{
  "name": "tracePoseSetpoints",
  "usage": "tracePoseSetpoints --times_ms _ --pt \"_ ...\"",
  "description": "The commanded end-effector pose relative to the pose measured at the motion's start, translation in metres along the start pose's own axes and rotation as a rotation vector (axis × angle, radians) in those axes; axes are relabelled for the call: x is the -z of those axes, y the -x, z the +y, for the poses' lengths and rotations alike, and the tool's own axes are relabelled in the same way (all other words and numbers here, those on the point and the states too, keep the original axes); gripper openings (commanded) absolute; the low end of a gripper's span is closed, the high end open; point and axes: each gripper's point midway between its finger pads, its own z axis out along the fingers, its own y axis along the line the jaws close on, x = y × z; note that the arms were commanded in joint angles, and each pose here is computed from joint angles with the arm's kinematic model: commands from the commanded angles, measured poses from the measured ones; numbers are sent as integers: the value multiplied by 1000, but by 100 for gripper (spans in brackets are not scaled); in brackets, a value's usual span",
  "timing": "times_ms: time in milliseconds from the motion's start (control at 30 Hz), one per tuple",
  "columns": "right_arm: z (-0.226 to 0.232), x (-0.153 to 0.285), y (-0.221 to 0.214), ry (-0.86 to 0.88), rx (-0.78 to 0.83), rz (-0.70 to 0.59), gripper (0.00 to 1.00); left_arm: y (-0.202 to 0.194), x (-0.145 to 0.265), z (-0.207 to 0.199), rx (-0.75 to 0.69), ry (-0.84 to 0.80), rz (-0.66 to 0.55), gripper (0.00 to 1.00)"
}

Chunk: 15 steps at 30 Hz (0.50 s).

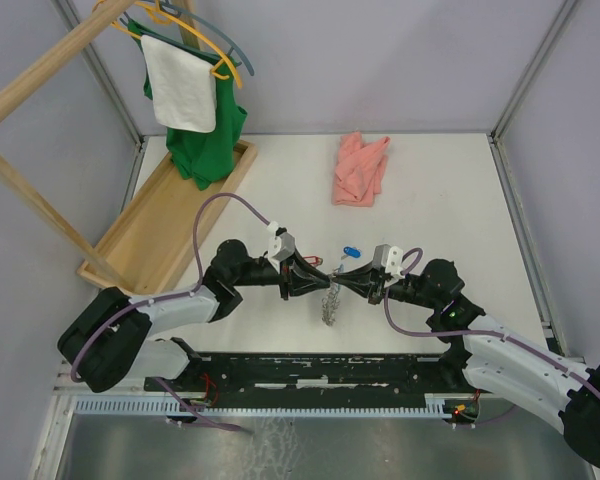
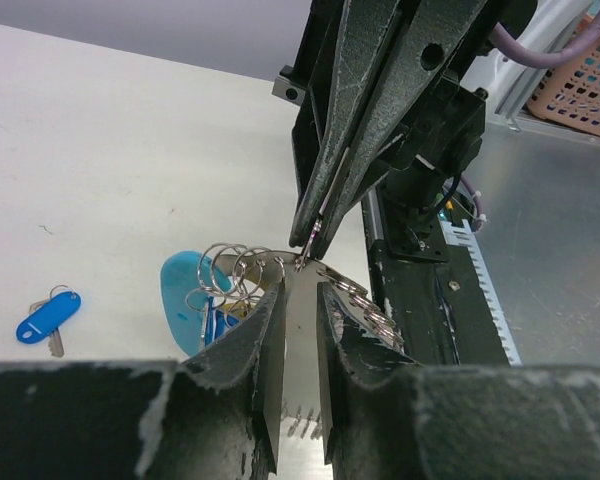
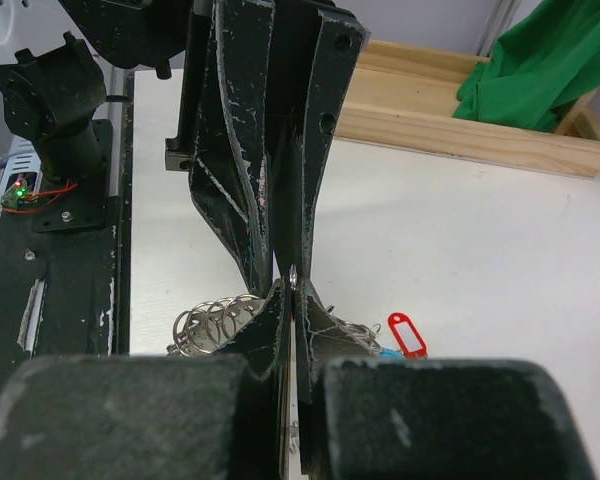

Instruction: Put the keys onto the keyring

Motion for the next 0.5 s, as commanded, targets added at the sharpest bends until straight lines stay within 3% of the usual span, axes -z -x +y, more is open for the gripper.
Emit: tracePoseSetpoints --times_ms 0,467 --pt "-1 -3 30 14 54 -99 1 29 -6 -6 -38 -61 -71 24" --pt "1 -4 31 30 55 -99 1 31 -8 -10 -30 -90 -69 23"
